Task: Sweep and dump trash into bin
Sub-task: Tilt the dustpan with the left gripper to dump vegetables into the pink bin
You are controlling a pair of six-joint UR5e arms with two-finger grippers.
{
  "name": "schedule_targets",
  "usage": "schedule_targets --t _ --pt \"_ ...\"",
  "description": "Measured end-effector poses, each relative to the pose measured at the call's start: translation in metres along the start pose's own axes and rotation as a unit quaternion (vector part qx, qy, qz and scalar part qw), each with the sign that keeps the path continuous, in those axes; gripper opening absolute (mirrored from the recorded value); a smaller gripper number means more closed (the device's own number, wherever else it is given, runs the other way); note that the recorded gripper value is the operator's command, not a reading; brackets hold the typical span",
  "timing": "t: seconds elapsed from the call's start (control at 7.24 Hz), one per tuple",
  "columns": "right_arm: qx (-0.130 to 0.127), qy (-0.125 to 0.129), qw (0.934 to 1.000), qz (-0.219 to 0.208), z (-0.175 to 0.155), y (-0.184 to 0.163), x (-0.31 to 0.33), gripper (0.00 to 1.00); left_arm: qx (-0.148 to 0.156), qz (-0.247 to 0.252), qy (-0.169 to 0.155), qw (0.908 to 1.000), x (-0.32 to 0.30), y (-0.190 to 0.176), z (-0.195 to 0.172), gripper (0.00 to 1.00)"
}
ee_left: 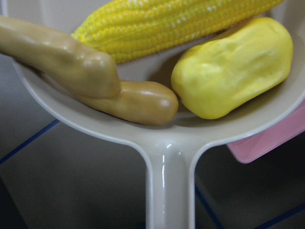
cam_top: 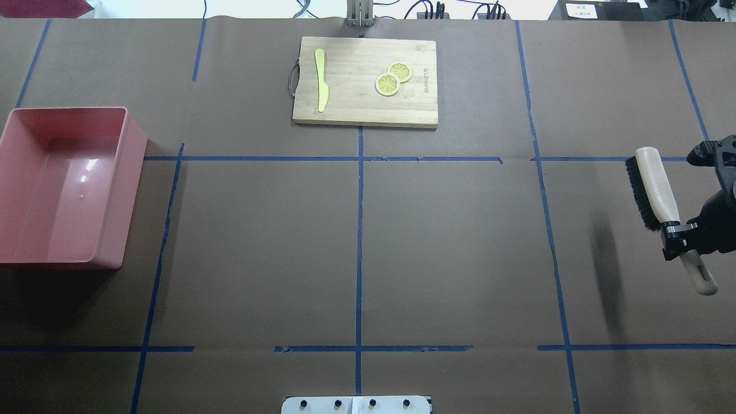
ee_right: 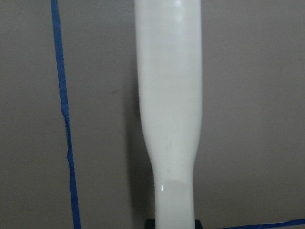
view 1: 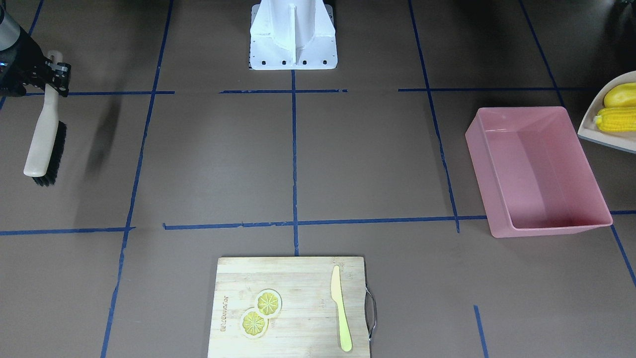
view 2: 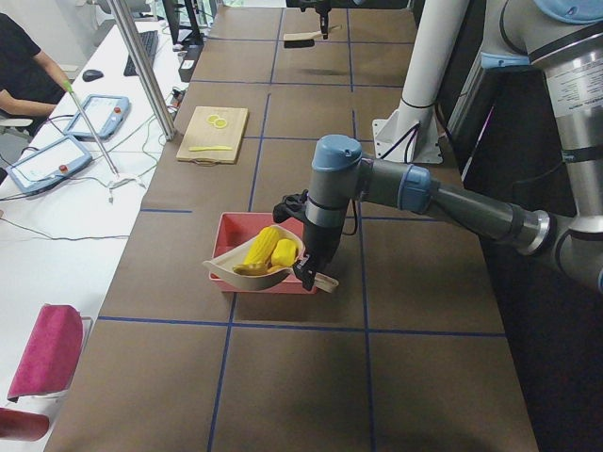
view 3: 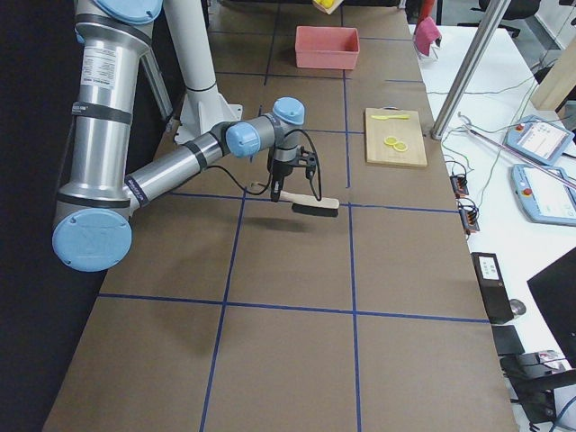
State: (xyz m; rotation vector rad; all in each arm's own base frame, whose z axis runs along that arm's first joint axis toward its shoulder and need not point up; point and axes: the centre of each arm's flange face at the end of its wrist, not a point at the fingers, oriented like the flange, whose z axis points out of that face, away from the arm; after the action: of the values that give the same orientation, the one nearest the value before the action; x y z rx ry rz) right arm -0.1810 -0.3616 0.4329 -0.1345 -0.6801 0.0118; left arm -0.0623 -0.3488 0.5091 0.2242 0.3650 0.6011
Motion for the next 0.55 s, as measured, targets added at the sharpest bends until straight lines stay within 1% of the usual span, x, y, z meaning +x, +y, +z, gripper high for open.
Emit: schedule_targets --t 0.14,0.28,0.41,0.55 --pt "0.002 -0.002 1.0000 -0.001 0.004 -0.002 0.002 0.03 -0.035 0.022 -0.021 0.9989 0.012 -0.005 -0.009 0.00" --pt "0.004 -0.006 1.0000 -0.004 0.012 -0.005 0.007 0.03 -0.062 0.043 -0.036 0.9964 0.023 -0.010 -0.014 0.00" --pt "0.004 -0.013 0.9999 -0.006 0.022 -0.007 0.014 0.03 -0.091 0.066 -0.055 0.9922 0.033 -0.015 -0.014 0.00" --pt "0.001 -0.026 0.9996 -0.010 0.032 -0.008 0.020 0.03 -0.117 0.083 -0.074 0.9870 0.038 -0.020 -0.014 0.00"
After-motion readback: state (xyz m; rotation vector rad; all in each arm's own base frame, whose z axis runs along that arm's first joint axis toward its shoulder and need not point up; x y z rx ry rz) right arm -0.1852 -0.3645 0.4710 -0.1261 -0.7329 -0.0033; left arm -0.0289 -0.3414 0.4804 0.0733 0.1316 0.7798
